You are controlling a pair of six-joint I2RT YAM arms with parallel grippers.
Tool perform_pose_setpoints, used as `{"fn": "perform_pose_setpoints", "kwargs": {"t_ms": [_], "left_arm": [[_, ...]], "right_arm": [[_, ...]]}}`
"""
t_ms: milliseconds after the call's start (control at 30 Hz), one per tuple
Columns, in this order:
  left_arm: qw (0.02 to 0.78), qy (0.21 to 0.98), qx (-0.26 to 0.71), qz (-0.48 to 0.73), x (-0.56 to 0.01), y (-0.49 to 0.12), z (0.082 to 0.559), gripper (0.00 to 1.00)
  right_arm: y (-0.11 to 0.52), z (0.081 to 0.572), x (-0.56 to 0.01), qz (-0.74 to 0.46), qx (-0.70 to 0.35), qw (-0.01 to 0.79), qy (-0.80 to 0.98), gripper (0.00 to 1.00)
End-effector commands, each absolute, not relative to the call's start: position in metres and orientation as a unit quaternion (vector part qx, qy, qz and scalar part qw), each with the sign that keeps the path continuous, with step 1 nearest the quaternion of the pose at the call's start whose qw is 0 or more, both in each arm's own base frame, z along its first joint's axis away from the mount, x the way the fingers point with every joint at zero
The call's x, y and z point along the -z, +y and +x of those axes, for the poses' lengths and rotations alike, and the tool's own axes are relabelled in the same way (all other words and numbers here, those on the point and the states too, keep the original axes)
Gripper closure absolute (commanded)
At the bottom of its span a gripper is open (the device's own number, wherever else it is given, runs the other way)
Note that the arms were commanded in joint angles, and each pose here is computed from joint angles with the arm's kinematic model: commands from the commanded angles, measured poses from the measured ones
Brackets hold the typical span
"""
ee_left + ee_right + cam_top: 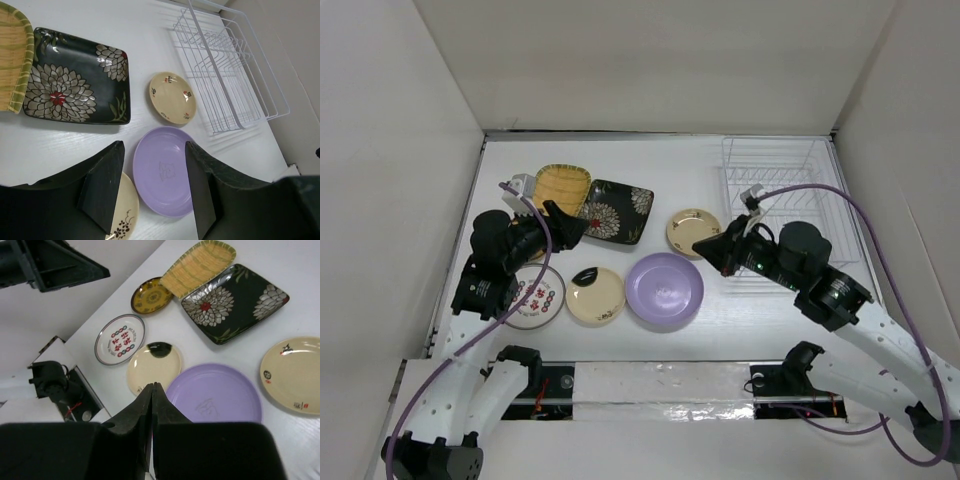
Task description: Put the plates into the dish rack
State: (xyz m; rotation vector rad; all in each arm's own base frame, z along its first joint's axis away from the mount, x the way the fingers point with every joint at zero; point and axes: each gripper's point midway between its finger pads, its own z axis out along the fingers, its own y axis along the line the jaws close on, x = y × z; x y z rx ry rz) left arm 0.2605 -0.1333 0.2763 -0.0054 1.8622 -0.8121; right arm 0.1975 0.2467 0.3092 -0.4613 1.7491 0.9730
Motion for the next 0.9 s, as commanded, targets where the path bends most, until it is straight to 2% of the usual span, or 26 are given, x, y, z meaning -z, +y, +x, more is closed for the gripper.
{"fn": "perform_pose_setpoints", "kwargs": {"t_ms": [0, 133, 267, 300, 333, 367, 433, 467, 500, 567, 600, 700, 800, 867], "left_arm": [[0.548, 0.756, 0.359, 0.015, -0.293, -0.139, 0.26, 0.52], [0.553, 0.751, 0.36, 0.034, -0.29, -0.139, 0.247, 0.57], [0.553, 0.748, 0.363, 0.051, -0.278, -0.14, 0.232, 0.78], [0.557, 0.743, 0.366, 0.057, -0.279, -0.14, 0.227, 0.93], [0.558, 0.742, 0.367, 0.061, -0.279, -0.141, 0.224, 1.0], [0.556, 0.744, 0.367, 0.061, -0.275, -0.14, 0.223, 1.0], [0.559, 0.742, 0.364, 0.06, -0.272, -0.139, 0.22, 1.0], [0.559, 0.743, 0.365, 0.057, -0.271, -0.138, 0.219, 1.0], [0.56, 0.741, 0.367, 0.057, -0.267, -0.139, 0.219, 1.0], [0.556, 0.741, 0.372, 0.061, -0.265, -0.144, 0.216, 1.0], [0.558, 0.742, 0.367, 0.059, -0.265, -0.142, 0.218, 0.9], [0.551, 0.744, 0.373, 0.066, -0.26, -0.149, 0.216, 0.7], [0.55, 0.743, 0.374, 0.07, -0.261, -0.152, 0.212, 0.6], [0.551, 0.742, 0.374, 0.07, -0.261, -0.152, 0.211, 0.58]], "right_arm": [[0.243, 0.184, -0.289, -0.173, -0.405, 0.493, 0.751, 1.0], [0.235, 0.181, -0.26, -0.13, -0.386, 0.472, 0.782, 1.0], [0.229, 0.186, -0.214, -0.056, -0.331, 0.441, 0.832, 1.0], [0.228, 0.183, -0.201, -0.027, -0.322, 0.42, 0.848, 1.0], [0.23, 0.177, -0.189, -0.021, -0.311, 0.407, 0.858, 1.0], [0.225, 0.179, -0.181, 0.001, -0.291, 0.41, 0.865, 1.0], [0.224, 0.172, -0.161, 0.047, -0.274, 0.387, 0.879, 1.0], [0.224, 0.168, -0.157, 0.057, -0.268, 0.388, 0.88, 0.93], [0.225, 0.165, -0.153, 0.085, -0.271, 0.379, 0.881, 0.74], [0.226, 0.16, -0.139, 0.102, -0.264, 0.372, 0.884, 0.52], [0.227, 0.159, -0.135, 0.127, -0.266, 0.363, 0.884, 0.43], [0.224, 0.154, -0.109, 0.166, -0.249, 0.344, 0.89, 0.41], [0.218, 0.156, -0.088, 0.201, -0.229, 0.338, 0.89, 0.43], [0.216, 0.158, -0.076, 0.211, -0.215, 0.34, 0.891, 0.45]]}}
